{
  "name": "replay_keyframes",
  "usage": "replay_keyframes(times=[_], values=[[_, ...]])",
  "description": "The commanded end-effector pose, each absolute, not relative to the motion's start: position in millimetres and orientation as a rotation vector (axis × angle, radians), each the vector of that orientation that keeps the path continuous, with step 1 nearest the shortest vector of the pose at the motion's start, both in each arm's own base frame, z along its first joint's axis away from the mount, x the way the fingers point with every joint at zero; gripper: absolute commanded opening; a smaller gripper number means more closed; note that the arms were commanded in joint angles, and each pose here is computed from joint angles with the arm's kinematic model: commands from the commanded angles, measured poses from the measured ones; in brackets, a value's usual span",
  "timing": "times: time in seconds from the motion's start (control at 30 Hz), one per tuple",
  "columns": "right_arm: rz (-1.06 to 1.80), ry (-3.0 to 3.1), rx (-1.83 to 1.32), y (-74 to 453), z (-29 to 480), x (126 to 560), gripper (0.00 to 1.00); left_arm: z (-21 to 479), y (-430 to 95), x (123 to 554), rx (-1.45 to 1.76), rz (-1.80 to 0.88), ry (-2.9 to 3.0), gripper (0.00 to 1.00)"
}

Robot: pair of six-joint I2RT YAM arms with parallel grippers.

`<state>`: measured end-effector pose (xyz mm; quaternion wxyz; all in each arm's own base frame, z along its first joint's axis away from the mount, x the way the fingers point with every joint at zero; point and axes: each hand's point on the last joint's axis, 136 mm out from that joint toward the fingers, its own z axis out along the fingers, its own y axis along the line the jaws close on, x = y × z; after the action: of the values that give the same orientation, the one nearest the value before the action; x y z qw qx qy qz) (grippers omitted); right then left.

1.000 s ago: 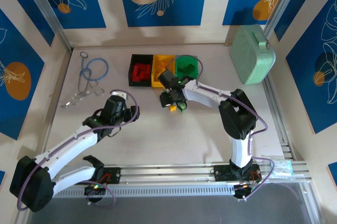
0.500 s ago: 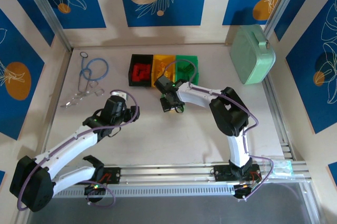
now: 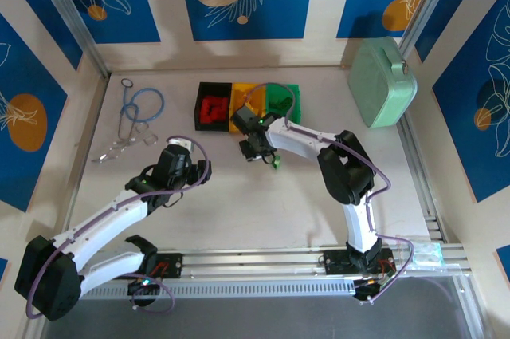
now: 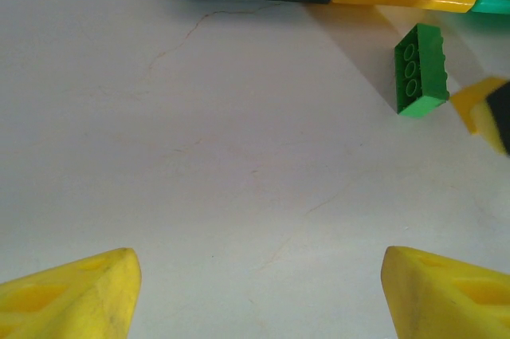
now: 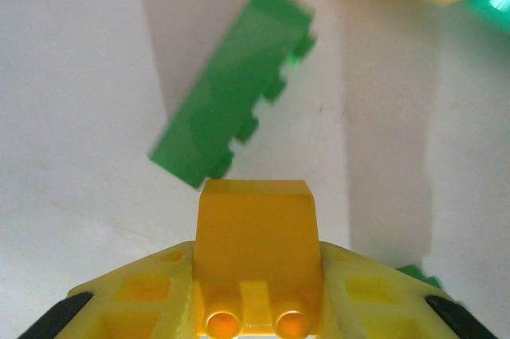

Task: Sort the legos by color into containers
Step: Pick up the lego from the center of the table, then place the lego in the container, then pick up the lego from the center of the table.

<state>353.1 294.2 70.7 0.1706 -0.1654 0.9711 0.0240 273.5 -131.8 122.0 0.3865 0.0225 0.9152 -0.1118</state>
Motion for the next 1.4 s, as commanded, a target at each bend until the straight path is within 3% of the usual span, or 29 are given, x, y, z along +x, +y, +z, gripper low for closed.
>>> replay_keyframes(times=[0.0,0.3,0.4,0.43,0.5,0.6,0.97,1.37], values=[[0.143,2.657,-0.43,299,116,389,0.3,120,-134,271,0.062,-0.305,2.33,0.79],[0.186,2.635,-0.387,316,113,469,0.31,125,-132,254,0.066,-0.364,2.312,0.78],[0.157,2.628,-0.377,318,110,489,0.35,123,-134,246,0.065,-0.397,2.313,0.78],[0.129,2.638,-0.368,315,108,493,0.43,121,-134,244,0.066,-0.401,2.317,0.78],[0.119,2.62,-0.361,316,118,499,0.73,119,-134,240,0.073,-0.405,2.328,0.78],[0.129,2.572,-0.366,320,139,498,0.83,115,-136,237,0.085,-0.411,2.338,0.79],[0.186,2.542,-0.311,288,167,425,0.83,116,-173,259,0.239,-0.478,2.341,0.79],[0.207,2.763,-0.268,230,75,324,0.81,112,-241,310,0.305,-0.663,2.353,0.8]])
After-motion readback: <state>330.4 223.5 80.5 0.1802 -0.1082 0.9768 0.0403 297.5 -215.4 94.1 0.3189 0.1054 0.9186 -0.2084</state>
